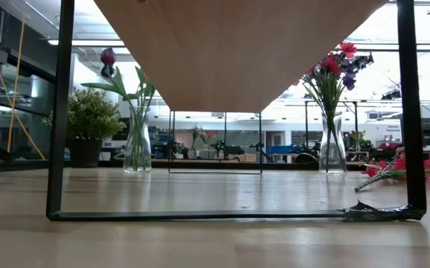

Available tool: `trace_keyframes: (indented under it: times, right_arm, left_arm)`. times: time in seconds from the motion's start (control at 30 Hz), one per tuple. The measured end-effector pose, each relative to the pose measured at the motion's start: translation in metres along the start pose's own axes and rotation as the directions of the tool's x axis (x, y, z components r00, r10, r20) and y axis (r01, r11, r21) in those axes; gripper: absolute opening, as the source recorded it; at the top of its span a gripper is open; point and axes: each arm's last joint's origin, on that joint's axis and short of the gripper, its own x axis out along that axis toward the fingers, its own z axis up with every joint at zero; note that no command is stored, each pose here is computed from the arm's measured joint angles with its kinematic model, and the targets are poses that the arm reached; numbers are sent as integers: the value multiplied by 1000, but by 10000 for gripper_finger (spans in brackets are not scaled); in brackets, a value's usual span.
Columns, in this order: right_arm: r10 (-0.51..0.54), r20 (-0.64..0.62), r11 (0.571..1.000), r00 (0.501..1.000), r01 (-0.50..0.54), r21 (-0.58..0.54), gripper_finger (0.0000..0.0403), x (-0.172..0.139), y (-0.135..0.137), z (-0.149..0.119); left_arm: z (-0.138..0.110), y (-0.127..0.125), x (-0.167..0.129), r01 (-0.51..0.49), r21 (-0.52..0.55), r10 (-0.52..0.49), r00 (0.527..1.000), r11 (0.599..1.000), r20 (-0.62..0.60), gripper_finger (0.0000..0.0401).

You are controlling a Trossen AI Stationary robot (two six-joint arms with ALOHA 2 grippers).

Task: Pick and place flowers into a vace then onto a shelf
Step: Put the orange flowers into the right transparent vase

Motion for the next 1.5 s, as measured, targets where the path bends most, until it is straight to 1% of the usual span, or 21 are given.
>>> trace_keyframes:
  times: [0.1,0.23,0.3,0.53,0.67,0.73,0.77,0.8,0.87,0.93,1.17,1.3,1.5]
  right_arm:
    - [-12,-7,1000,1000,12,-22,165,16,7,-7]
    - [-66,-34,997,997,65,-36,165,36,9,-17]
    - [-113,-49,993,992,110,-51,165,46,8,-22]
    - [-230,-87,969,969,220,-112,165,73,2,-38]
    - [-268,-84,958,960,256,-126,165,81,-2,-44]
    - [-277,-52,957,960,270,-107,165,81,-4,-45]
    - [-276,-32,957,961,272,-102,165,82,-4,-45]
    - [-271,-15,958,962,268,-97,165,82,-4,-44]
    - [-260,12,962,965,261,-81,165,83,-3,-42]
    - [-255,29,965,967,256,-59,165,84,-2,-39]
    - [-230,139,973,963,227,32,165,89,6,-16]
    - [-270,173,961,947,252,114,165,91,7,-1]
    - [-361,232,921,903,305,244,165,86,2,21]
  left_arm:
    - [-2,2,1,-20,21,20,1000,1000,-13,101]
    - [-3,3,1,-33,35,34,999,999,-21,101]
    - [-3,3,1,-31,36,31,999,999,-20,101]
    - [-3,3,1,-33,47,34,999,998,-18,101]
    - [-4,6,1,-72,55,72,997,996,-2,101]
    - [-6,11,1,-115,36,115,993,993,-7,101]
    - [-6,12,1,-130,5,130,992,992,-8,101]
    - [-7,13,1,-128,-17,128,992,992,-1,101]
    - [-9,19,-1,-134,-24,134,991,991,1,101]
    - [-10,25,-4,-126,-65,127,992,990,7,101]
    - [-26,65,-13,-135,-128,138,990,983,16,101]
    - [-38,87,-16,-126,-152,125,992,980,-14,101]
    - [-54,114,-17,-119,-150,115,993,982,-35,101]
